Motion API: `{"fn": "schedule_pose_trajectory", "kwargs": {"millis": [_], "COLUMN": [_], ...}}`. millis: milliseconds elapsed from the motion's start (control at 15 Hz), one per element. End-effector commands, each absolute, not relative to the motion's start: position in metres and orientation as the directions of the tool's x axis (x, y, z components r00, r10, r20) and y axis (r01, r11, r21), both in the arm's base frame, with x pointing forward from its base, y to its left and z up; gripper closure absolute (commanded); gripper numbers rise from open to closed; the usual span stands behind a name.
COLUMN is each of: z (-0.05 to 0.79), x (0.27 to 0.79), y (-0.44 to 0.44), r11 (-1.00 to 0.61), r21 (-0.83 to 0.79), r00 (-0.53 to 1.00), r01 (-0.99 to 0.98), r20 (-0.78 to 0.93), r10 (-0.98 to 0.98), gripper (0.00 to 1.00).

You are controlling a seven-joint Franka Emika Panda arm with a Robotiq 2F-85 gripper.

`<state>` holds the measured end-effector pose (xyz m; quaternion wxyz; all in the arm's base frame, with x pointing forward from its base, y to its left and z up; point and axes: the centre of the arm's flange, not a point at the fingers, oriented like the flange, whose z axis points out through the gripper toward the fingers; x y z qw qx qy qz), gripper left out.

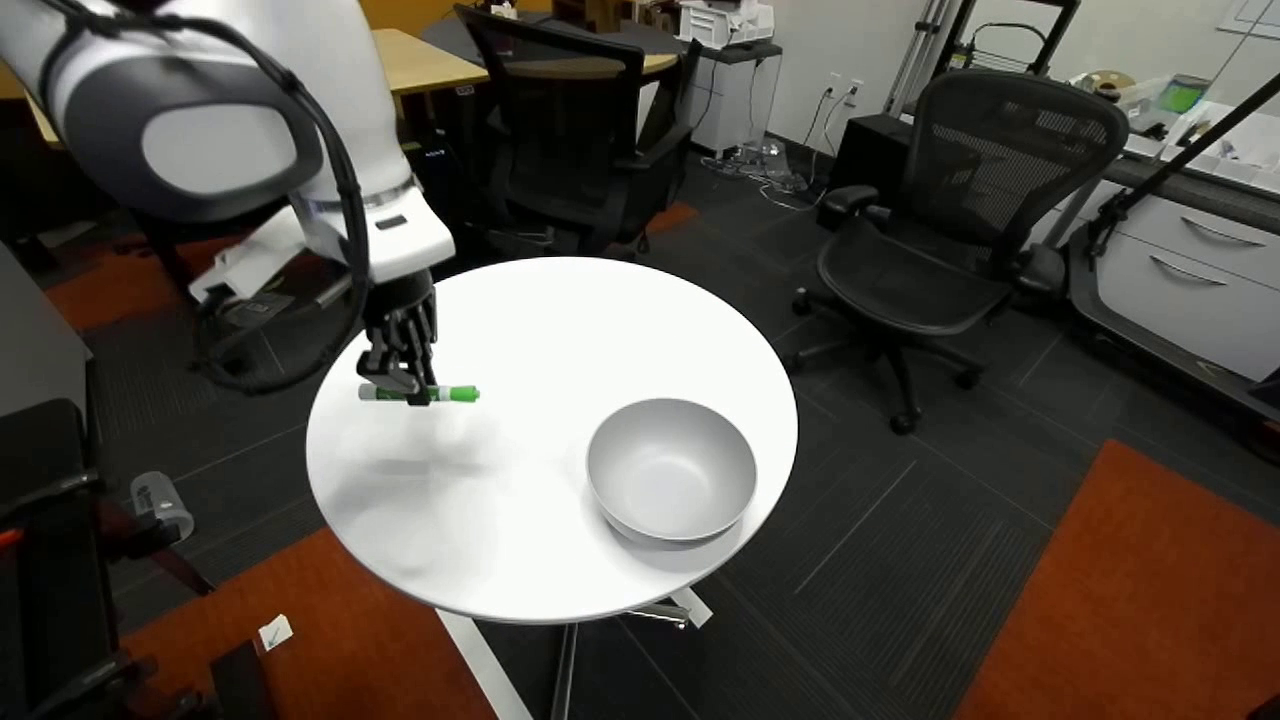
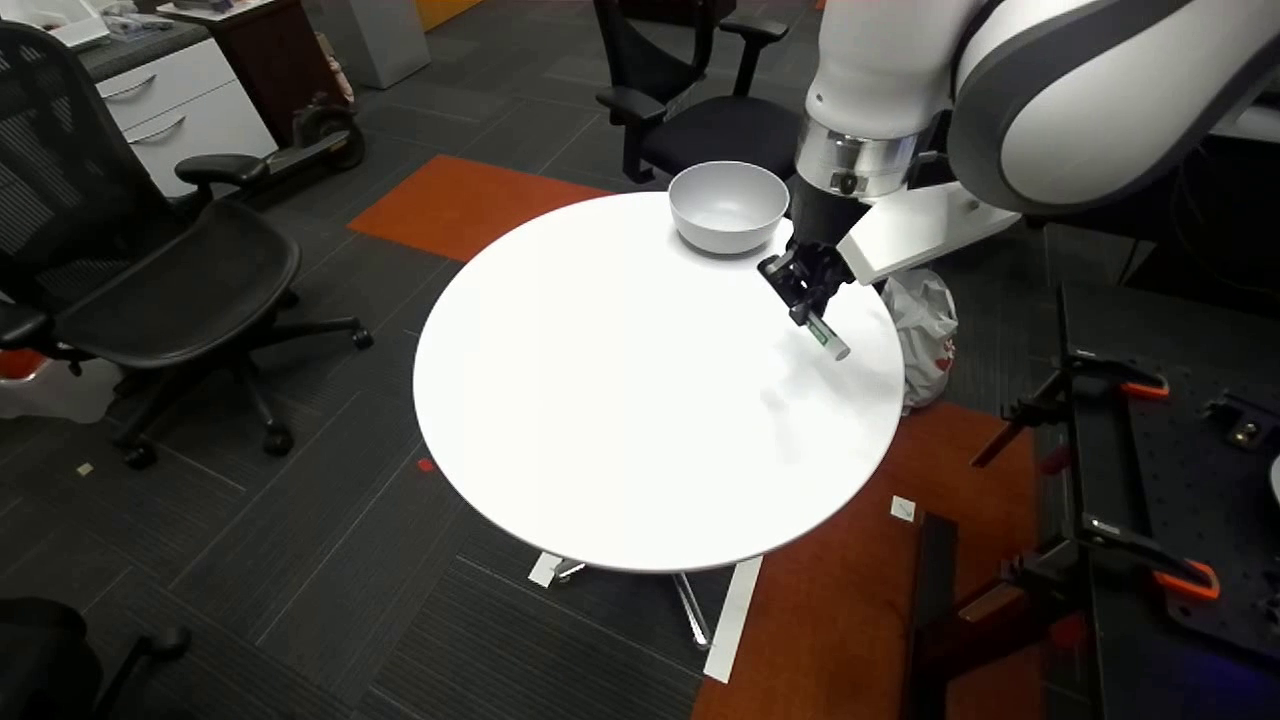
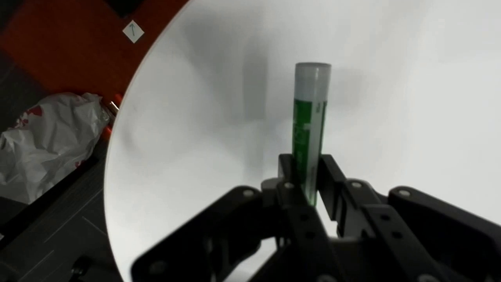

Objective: Pick the marker from the bowl and put it on the table

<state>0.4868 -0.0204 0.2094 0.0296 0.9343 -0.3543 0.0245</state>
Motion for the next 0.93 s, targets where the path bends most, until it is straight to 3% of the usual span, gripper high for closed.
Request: {"fn": "schedule_pose_trajectory", "kwargs": {"millis": [0, 267, 333, 400, 867], "z": [0.181, 0.167, 0.165, 0.165, 0.211], "x": [0.494, 0.497, 0.498, 0.499, 0.495], "y": [-0.021, -0.024, -0.024, -0.024, -0.034], "r11": [-0.725, -0.722, -0.728, -0.724, -0.719], "r21": [0.056, 0.065, 0.065, 0.064, 0.039], "r00": [0.727, 0.724, 0.73, 0.727, 0.716], "r01": [-0.686, -0.689, -0.683, -0.686, -0.693], "r20": [0.091, 0.09, 0.081, 0.086, 0.144], "r10": [-0.681, -0.683, -0.678, -0.681, -0.683], "gripper": [0.95, 0.94, 0.56, 0.55, 0.05]}}
